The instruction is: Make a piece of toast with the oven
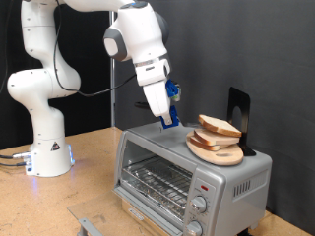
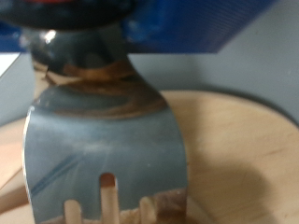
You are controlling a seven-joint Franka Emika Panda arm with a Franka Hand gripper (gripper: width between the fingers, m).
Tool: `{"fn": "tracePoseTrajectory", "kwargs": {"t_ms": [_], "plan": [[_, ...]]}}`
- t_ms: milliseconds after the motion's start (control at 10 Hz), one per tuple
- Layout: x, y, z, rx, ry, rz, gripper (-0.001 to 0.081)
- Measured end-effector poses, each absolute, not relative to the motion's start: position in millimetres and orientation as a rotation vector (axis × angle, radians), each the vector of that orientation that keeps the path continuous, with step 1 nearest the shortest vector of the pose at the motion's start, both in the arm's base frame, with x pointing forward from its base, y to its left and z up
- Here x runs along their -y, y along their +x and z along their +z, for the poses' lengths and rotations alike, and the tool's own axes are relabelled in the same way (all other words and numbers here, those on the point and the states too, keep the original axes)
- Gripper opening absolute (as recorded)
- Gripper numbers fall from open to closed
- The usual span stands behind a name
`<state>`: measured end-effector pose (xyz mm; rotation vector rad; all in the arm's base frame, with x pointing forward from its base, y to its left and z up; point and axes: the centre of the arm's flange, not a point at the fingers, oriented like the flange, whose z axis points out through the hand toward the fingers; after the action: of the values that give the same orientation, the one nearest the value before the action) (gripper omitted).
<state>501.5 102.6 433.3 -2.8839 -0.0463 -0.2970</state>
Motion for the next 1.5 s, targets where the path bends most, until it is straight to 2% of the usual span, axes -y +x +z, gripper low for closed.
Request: {"fn": "tracePoseTrajectory", "kwargs": {"t_ms": [500,1500], "plan": [[-107,502,430,0.024,-2.934,-0.116,0.0384],[-121,543,429,-0.084,-2.951,-0.077,0.0384]]}}
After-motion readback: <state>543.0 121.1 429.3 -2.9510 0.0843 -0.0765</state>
